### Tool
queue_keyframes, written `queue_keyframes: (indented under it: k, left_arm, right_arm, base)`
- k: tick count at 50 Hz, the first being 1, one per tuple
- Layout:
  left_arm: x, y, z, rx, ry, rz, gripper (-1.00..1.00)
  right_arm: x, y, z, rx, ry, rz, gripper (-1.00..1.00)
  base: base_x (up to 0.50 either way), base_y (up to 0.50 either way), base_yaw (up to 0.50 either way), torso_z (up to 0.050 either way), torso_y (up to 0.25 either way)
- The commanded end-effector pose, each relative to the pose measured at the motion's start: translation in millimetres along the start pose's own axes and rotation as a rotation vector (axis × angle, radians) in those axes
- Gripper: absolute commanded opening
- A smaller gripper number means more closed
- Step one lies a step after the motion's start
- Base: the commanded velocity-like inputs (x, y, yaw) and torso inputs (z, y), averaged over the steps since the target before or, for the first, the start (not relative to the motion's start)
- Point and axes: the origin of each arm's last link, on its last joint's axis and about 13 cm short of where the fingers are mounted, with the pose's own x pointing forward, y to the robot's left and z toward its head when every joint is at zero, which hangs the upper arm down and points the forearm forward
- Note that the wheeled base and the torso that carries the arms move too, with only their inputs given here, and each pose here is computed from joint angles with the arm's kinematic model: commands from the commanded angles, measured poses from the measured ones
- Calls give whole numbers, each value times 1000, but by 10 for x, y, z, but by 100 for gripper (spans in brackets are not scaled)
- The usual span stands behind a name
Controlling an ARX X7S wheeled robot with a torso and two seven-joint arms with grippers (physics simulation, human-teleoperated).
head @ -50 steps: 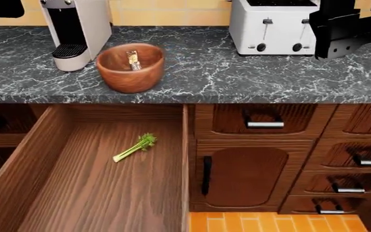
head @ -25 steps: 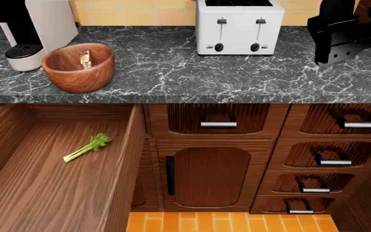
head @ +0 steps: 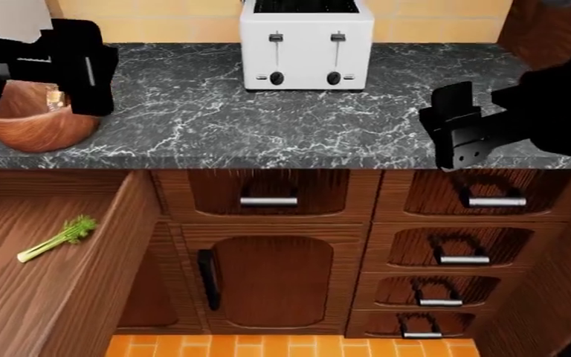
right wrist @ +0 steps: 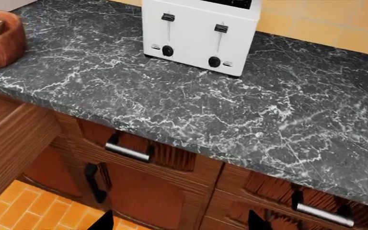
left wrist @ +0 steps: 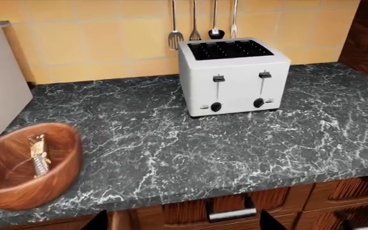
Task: Place the bar in the bowl and close the drawer.
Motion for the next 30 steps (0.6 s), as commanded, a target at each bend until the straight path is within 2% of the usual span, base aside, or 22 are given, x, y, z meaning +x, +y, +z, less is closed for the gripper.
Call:
queue_keyframes:
  k: [1,14,23,26,30]
  left_arm:
    - [35,-24,-63,10,27,-15,100]
    - [-7,-45,-39,23,17,-14,100]
    - [-14,-46,-38,27,14,-12,100]
    - [-12,-45,-41,29,13,-9,100]
    - [-8,-46,-42,33,13,-6,100]
  right_arm:
    - [71,24,-64,-7,27,56,100]
    - [40,43,-54,-19,24,74,100]
    - [53,53,-58,-24,28,72,100]
    - [60,52,-54,-4,23,81,100]
    - [56,33,-14,71,13,114,100]
  base:
    - [500,-195,0,0,0]
    - [500,-183,0,0,0]
    - [500,-46,0,0,2]
    - [500,0,0,0,0]
    - [122,0,0,0,3]
